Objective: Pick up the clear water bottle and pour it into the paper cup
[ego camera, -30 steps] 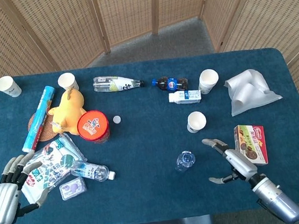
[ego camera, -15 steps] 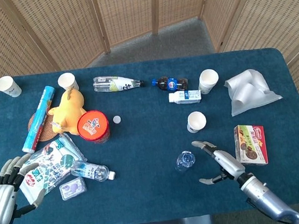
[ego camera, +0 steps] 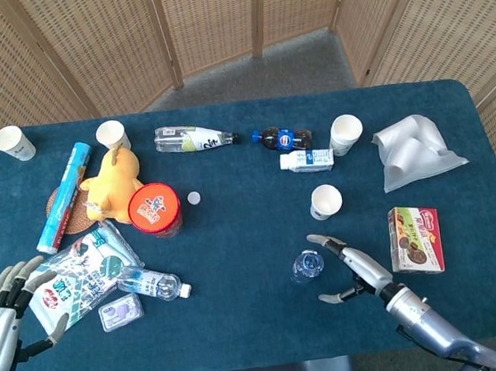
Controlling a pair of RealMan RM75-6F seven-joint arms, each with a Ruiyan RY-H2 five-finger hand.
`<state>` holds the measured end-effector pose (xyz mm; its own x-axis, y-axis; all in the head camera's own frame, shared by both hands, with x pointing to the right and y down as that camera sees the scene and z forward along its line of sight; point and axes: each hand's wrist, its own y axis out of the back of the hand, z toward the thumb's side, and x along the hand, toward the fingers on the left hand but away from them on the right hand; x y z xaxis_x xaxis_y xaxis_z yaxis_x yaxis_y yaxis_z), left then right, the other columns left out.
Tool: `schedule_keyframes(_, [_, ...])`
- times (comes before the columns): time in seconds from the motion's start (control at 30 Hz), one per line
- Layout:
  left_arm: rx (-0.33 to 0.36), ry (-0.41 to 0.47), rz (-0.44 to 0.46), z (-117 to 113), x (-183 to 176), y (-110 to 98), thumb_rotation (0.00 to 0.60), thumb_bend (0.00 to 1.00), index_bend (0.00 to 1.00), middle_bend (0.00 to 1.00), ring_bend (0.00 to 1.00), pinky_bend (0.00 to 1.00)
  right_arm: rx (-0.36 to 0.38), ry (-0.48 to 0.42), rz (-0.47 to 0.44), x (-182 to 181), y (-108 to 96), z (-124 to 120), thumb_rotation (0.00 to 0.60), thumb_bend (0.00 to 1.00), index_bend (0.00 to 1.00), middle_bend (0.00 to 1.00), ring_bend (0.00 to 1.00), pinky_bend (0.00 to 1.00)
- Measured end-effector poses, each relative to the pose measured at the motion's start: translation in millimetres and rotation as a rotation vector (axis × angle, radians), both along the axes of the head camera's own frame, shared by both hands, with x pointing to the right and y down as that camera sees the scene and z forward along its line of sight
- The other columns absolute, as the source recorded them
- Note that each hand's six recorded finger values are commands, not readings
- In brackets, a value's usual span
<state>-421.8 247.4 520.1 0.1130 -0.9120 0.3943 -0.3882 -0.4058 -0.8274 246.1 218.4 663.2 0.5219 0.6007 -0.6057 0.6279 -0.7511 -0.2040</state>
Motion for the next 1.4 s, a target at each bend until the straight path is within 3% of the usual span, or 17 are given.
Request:
schedule_keyframes(0.93, [0.007,-0.010,-0.037,-3.0,-13.5,6.3,0.449,0.39,0.21,0.12,0.00,0.00,-0.073,-0.102,0.019,-34.1,-13.4,14.7,0.600,0.21,0.00,0.02,0.00,0.00])
schedule_keyframes(1.0, [0.010,-0.010,-0.039,-3.5,-14.4,6.5,0.448,0.39,0.21,0.12,0.00,0.00,-0.068,-0.100,0.032,-34.5,-14.8,15.5,0.600,0.21,0.04,0.07,0.00,0.00])
schedule_keyframes(1.1, [0.013,-0.011,-0.043,-4.5,-15.9,6.9,0.447,0.39,0.21,0.12,0.00,0.00,-0.062,-0.100,0.056,-35.3,-16.1,16.7,0.600,0.23,0.23,0.20,0.02,0.06])
schedule_keyframes(1.2, [0.015,-0.013,-0.044,-5.2,-16.3,7.1,0.447,0.38,0.21,0.12,0.00,0.00,-0.056,-0.094,0.071,-36.7,-16.8,18.5,0.600,0.27,0.45,0.37,0.17,0.27])
schedule_keyframes(1.3, [0.017,-0.014,-0.046,-5.9,-16.9,7.3,0.447,0.38,0.21,0.12,0.00,0.00,-0.055,-0.089,0.076,-39.4,-16.4,20.1,0.600,0.29,0.51,0.41,0.23,0.36])
schedule_keyframes(1.4, [0.018,-0.016,-0.048,-6.0,-17.3,7.4,0.447,0.39,0.21,0.12,0.00,0.00,-0.055,-0.085,0.077,-40.7,-15.6,20.9,0.600,0.30,0.53,0.43,0.26,0.39])
